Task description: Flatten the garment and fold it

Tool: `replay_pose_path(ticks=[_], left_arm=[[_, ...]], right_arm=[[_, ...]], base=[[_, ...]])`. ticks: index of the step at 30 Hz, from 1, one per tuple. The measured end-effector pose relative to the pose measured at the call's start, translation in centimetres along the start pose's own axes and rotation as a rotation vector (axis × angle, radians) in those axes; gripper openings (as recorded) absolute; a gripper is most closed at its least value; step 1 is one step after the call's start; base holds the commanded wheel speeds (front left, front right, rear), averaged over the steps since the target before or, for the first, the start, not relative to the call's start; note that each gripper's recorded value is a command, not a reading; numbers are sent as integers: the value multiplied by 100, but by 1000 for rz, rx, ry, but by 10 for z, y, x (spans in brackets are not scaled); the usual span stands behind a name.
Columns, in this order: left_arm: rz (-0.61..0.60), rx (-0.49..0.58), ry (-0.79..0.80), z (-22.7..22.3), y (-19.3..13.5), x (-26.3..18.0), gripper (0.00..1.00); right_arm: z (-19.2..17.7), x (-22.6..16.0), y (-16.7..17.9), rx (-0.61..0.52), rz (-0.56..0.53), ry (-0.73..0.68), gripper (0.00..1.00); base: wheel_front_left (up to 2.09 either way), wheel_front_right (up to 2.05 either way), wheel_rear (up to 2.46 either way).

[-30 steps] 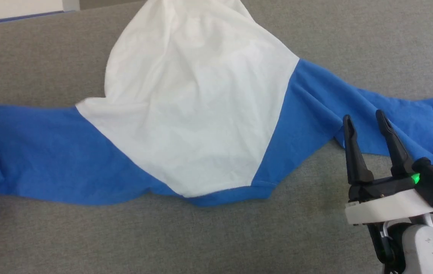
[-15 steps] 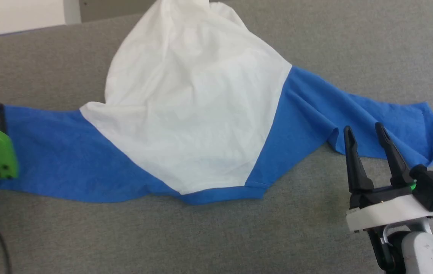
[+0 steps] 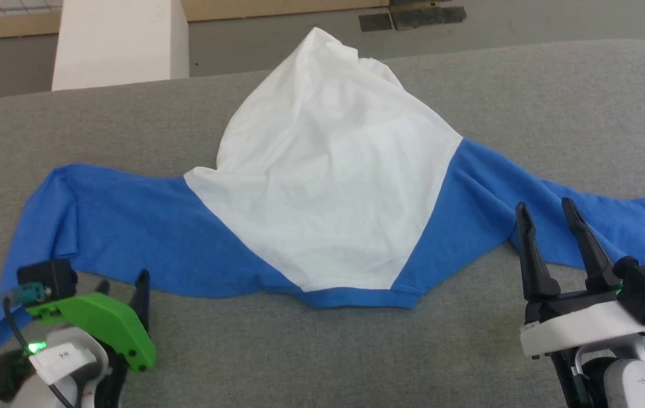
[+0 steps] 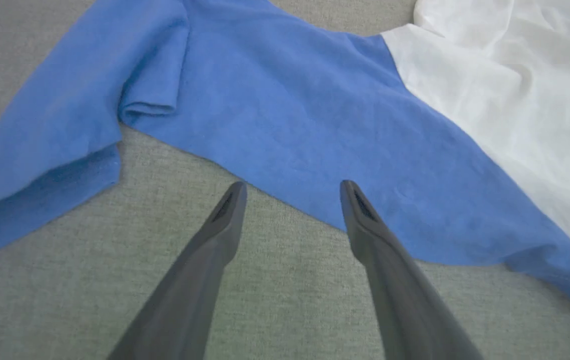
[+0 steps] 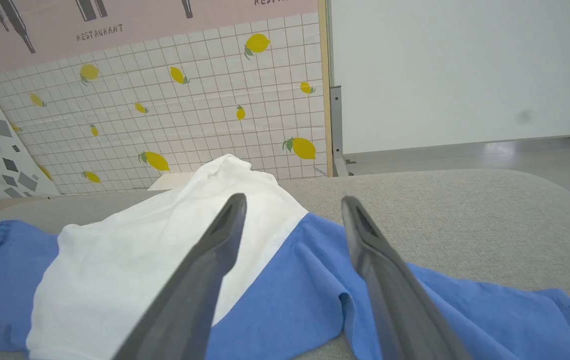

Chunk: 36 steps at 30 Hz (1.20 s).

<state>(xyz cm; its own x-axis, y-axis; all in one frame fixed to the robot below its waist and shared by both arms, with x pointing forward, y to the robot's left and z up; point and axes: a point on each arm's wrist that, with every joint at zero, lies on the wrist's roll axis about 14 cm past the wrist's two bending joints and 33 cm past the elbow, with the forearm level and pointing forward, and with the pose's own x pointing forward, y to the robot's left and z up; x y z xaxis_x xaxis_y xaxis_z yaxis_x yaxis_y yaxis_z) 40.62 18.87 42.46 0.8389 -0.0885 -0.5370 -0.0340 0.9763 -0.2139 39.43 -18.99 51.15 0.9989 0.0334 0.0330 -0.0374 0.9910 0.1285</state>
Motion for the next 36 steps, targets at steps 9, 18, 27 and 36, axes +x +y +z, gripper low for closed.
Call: replay_pose_path(ticks=[9, 18, 27, 36], left_arm=[[-15, -54, 98, -30, -11, 1, 100], [-20, -38, 162, -40, -18, 25, 100], [-61, 2, 111, -31, -28, 41, 0], [-22, -18, 32, -23, -13, 33, 0]], right_arm=[[4, -6, -7, 5, -24, -9, 100], [-3, -11, -21, 6, -67, 14, 100], [-11, -12, -25, 6, -81, 33, 100], [-41, -17, -19, 81, -72, 192, 100]], base=[[0, 0, 0], [0, 0, 0], [0, 0, 0], [0, 0, 0]])
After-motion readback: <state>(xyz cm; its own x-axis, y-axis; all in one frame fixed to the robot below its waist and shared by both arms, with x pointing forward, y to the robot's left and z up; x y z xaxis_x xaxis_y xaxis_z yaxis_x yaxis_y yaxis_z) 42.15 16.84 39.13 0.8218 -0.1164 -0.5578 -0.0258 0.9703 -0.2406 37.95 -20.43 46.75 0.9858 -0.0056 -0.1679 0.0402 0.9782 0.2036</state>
